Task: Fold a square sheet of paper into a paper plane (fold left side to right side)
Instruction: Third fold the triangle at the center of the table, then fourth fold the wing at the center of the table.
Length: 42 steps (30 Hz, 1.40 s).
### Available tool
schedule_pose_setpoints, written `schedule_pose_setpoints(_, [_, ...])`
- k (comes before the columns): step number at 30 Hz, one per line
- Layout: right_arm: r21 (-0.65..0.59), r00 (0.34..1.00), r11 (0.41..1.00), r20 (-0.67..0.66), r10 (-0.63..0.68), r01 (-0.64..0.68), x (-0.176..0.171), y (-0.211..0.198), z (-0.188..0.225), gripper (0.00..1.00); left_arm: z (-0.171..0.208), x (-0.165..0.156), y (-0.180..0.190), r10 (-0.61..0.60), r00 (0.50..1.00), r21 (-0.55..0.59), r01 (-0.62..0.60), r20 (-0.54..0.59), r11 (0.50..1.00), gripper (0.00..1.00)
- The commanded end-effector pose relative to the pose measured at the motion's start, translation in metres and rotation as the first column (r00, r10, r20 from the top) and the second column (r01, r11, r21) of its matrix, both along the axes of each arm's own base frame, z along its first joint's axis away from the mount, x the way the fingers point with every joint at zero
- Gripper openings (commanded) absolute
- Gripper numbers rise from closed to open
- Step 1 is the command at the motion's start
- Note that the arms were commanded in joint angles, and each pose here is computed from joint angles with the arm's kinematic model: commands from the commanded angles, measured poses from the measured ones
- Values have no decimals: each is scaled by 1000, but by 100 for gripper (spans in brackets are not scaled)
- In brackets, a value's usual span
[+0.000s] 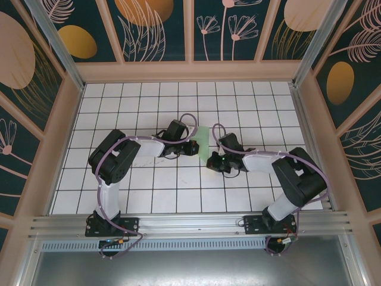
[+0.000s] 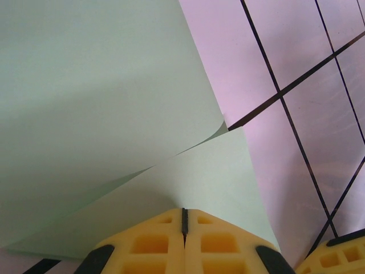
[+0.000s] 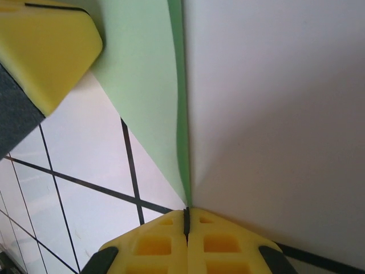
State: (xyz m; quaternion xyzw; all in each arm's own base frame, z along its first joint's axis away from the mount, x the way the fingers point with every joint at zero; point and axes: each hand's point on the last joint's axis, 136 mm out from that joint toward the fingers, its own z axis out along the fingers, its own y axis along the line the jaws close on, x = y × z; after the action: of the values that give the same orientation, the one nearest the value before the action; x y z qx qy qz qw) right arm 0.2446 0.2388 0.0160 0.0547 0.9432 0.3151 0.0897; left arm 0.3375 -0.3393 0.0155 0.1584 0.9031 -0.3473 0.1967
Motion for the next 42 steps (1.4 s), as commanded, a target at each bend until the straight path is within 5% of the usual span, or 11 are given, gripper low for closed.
schedule_pose_setpoints(1, [-73, 999, 997, -52, -13, 9, -16, -24, -10, 0, -32, -5, 26, 58, 997, 114, -52, -47, 992, 9])
schedule_pose_setpoints(6, [6, 982, 1000, 188, -1, 0, 24, -26, 40, 0, 27, -1, 4, 30, 999, -49, -31, -11, 998, 17])
schedule_pose_setpoints(13, [63, 880, 993, 471, 63, -104, 62, -27, 87, 35, 100, 14, 7, 72, 995, -140, -61, 74, 988, 36])
schedule_pose_setpoints(20, [95, 804, 948, 559, 202, -304, 62, 3, 89, 53, 74, 17, 58, 224, 974, -139, -224, -15, 965, 44])
schedule_pose_setpoints(29, [95, 847, 941, 471, 246, -326, 82, 23, 51, 41, 55, 7, 59, 243, 963, -197, -263, -121, 945, 48])
schedule_pose_setpoints(37, [87, 862, 942, 437, 257, -324, 85, 21, 38, 0, 48, 5, 52, 220, 961, -228, -254, -167, 940, 48])
schedule_pose_setpoints(42, [76, 864, 945, 433, 257, -319, 79, 13, 42, 0, 45, 6, 50, 225, 956, -226, -265, -188, 938, 49])
